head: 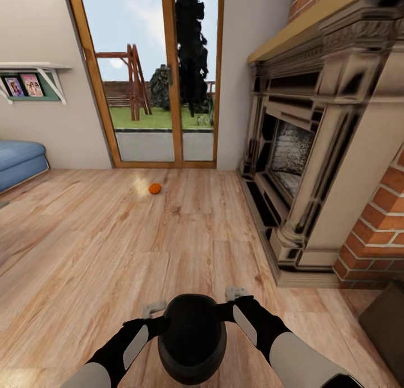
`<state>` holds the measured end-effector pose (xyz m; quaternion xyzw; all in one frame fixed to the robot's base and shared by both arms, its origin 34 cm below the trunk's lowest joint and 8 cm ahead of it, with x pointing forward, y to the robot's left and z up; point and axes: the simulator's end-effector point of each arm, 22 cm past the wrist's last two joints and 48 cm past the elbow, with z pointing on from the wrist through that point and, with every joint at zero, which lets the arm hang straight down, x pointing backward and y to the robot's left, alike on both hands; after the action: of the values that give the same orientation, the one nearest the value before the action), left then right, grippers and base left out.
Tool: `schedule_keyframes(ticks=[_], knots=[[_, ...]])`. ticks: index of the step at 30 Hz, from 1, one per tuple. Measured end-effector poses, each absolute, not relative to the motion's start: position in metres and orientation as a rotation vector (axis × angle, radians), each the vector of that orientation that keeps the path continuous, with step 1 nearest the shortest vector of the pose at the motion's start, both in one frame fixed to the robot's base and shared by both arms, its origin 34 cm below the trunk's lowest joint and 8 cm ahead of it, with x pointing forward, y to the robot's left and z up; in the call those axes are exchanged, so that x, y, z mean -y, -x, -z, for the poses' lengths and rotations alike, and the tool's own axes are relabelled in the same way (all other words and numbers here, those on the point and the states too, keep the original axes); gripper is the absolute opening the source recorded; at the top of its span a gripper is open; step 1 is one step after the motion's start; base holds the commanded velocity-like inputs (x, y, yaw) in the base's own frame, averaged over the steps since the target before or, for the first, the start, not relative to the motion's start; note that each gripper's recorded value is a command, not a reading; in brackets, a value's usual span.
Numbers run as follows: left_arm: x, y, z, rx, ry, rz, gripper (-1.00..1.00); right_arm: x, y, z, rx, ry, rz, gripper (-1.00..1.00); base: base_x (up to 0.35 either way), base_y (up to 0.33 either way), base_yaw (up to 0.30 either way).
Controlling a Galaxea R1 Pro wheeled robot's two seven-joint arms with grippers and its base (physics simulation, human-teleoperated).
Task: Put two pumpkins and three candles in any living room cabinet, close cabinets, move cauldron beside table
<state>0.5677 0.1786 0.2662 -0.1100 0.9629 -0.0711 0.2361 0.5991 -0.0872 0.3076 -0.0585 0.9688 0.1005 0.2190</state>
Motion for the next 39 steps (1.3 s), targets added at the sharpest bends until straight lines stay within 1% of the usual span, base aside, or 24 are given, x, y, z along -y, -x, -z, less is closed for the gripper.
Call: schedule_keyframes(ticks=[39], knots=[[-0.176,-0.534,-0.202,-2.764,0.325,0.186,1.0,0.088,-0.569,-0.238,-2.81,0.15,-0.295,1.0,0.0,0.0,0.0]])
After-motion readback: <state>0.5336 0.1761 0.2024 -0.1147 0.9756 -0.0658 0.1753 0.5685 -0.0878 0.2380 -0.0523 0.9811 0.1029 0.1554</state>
